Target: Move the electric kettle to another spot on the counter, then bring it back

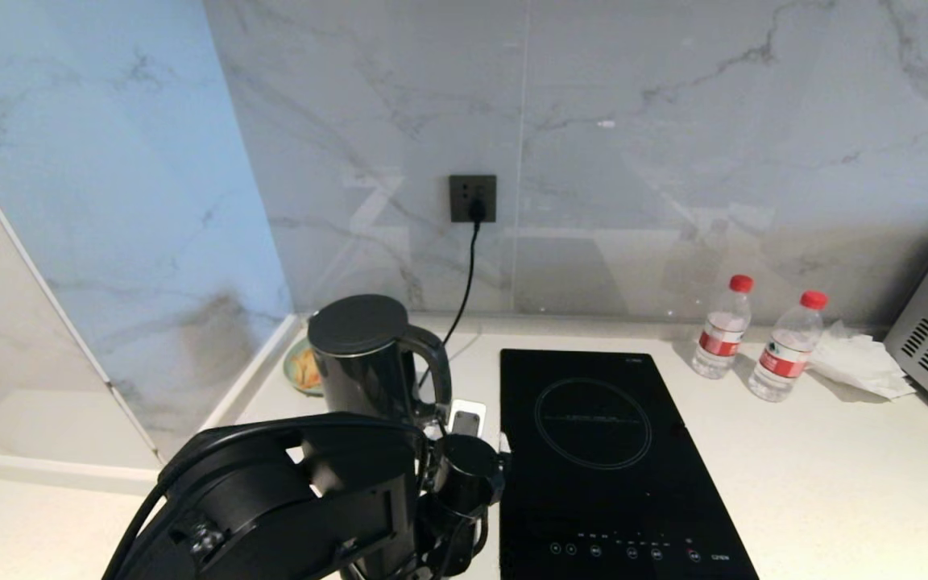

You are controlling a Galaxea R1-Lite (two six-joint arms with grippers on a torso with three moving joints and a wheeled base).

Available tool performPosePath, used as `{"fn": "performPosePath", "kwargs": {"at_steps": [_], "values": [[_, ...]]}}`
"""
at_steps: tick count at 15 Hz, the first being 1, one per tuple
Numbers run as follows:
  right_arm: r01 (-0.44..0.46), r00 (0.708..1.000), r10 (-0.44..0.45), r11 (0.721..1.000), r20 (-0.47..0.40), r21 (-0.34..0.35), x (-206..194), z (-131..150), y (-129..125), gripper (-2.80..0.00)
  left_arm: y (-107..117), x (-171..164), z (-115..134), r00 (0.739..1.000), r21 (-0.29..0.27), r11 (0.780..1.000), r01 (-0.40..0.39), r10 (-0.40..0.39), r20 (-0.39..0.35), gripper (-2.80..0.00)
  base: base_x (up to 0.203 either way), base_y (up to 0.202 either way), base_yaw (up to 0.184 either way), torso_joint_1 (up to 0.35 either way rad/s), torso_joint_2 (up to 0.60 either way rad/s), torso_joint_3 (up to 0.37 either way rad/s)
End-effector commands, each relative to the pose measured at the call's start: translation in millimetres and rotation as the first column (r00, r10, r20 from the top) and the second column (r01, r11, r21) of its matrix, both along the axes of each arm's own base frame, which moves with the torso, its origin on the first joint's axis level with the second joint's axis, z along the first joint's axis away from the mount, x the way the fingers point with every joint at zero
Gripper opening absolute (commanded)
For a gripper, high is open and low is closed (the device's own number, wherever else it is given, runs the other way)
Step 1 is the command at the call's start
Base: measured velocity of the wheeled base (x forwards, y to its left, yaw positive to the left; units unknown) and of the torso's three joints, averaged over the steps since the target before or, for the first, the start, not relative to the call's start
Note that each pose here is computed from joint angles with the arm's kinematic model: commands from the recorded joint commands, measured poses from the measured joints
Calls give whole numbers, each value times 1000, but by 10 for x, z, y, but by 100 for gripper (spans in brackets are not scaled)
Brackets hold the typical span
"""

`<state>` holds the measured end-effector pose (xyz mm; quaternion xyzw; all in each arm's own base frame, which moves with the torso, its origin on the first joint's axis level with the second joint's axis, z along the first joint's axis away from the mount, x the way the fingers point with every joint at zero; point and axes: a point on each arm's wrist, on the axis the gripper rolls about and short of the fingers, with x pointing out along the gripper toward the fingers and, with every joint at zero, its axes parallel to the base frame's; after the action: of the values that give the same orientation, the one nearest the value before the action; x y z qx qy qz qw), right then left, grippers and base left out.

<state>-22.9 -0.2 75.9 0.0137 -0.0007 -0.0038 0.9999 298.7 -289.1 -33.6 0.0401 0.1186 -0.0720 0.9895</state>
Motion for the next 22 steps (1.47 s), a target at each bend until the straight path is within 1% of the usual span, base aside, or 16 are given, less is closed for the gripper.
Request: {"fn": "performPosePath", "kwargs": {"at_steps": [1,3,9,11,14,17,18,22], "values": [[0,1000,0,1000,0,1,0,0,0,-280,-12,-1,77,1000,-18,1000,-2,2,19,0,0,0,0,0,0,0],[0,1000,0,1000,0,0,0,0,0,-280,-3,-19,62,1000,-13,1000,-1,1,13,0,0,0,0,0,0,0],[0,1000,0,1000,0,0,0,0,0,-280,158,-271,-55,997,53,998,34,-30,-73,0,0,0,0,0,0,0],[0,1000,0,1000,0,0,0,0,0,-280,188,-309,-84,994,64,996,55,-49,-94,0,0,0,0,0,0,0],[0,1000,0,1000,0,0,0,0,0,-280,156,-329,-99,992,72,994,82,-74,-100,0,0,0,0,0,0,0],[0,1000,0,1000,0,2,0,0,0,-280,123,-366,-166,980,93,982,165,-152,-130,0,0,0,0,0,0,0],[0,1000,0,1000,0,2,0,0,0,-280,112,-373,-178,978,95,980,174,-160,-137,0,0,0,0,0,0,0],[0,1000,0,1000,0,2,0,0,0,-280,90,-306,-172,977,103,980,170,-154,-150,0,0,0,0,0,0,0]]}}
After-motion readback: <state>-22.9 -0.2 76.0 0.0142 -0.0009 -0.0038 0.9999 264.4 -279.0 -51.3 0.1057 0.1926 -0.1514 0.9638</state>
